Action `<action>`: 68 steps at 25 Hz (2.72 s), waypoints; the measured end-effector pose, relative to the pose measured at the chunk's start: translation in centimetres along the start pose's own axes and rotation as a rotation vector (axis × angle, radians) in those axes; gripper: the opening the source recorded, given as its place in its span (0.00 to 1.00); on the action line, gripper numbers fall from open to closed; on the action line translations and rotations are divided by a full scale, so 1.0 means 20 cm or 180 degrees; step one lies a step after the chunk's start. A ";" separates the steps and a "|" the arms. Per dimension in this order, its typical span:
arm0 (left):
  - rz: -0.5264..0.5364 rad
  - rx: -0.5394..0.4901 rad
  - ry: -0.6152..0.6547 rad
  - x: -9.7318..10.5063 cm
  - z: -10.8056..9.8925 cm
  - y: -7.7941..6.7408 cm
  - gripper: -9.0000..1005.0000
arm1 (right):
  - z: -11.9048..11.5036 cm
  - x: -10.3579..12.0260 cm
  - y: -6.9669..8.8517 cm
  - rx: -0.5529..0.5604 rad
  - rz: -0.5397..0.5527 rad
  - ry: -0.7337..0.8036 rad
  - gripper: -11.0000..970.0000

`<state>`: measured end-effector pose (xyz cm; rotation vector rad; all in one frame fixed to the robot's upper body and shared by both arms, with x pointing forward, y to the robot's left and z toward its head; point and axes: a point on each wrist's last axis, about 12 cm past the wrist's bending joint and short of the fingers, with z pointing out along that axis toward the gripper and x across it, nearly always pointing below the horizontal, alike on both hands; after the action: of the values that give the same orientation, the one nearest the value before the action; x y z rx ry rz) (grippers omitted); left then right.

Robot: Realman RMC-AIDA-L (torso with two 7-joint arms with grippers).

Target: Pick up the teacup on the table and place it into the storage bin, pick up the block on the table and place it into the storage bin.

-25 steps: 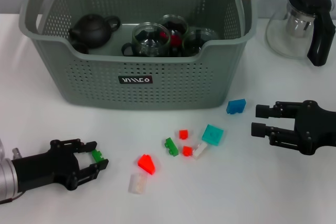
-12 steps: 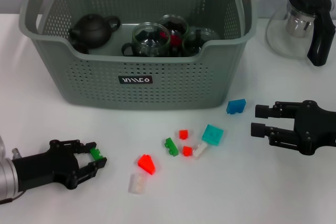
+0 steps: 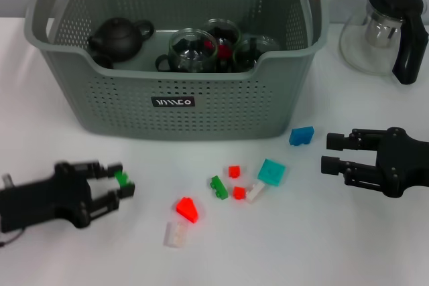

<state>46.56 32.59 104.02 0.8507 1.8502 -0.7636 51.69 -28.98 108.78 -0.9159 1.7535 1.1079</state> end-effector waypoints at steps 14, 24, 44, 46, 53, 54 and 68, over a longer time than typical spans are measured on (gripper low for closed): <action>-0.0411 0.0503 -0.1166 -0.67 -0.04 0.26 0.41 | 0.01 0.00 0.01 -0.0036 -0.0019 0.0007 0.56; -0.0094 -0.0057 0.0071 -1.21 0.35 0.37 0.40 | 0.01 0.01 0.01 -0.0018 -0.0018 0.0022 0.56; 0.0212 -0.0592 0.0680 -1.18 0.66 0.29 0.45 | 0.02 0.01 0.00 0.0002 -0.0017 0.0017 0.56; 0.0242 -0.0567 0.0556 -1.19 0.62 0.26 0.48 | 0.01 0.01 0.00 0.0012 -0.0013 0.0012 0.56; 0.0082 -0.0248 -0.0588 -1.13 0.25 0.17 0.61 | 0.01 0.01 0.00 0.0017 -0.0012 0.0004 0.56; 0.0073 -0.0155 -0.0724 -1.08 0.19 0.16 0.63 | 0.01 0.01 0.00 0.0016 -0.0011 0.0002 0.56; 0.0437 0.0605 -0.0675 -0.19 -0.03 -0.13 0.66 | 0.03 0.00 0.00 -0.0023 0.0006 -0.0015 0.56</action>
<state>45.39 30.77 108.09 0.9674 1.5339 -0.9156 51.73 -28.38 108.57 -0.9156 1.7479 1.1174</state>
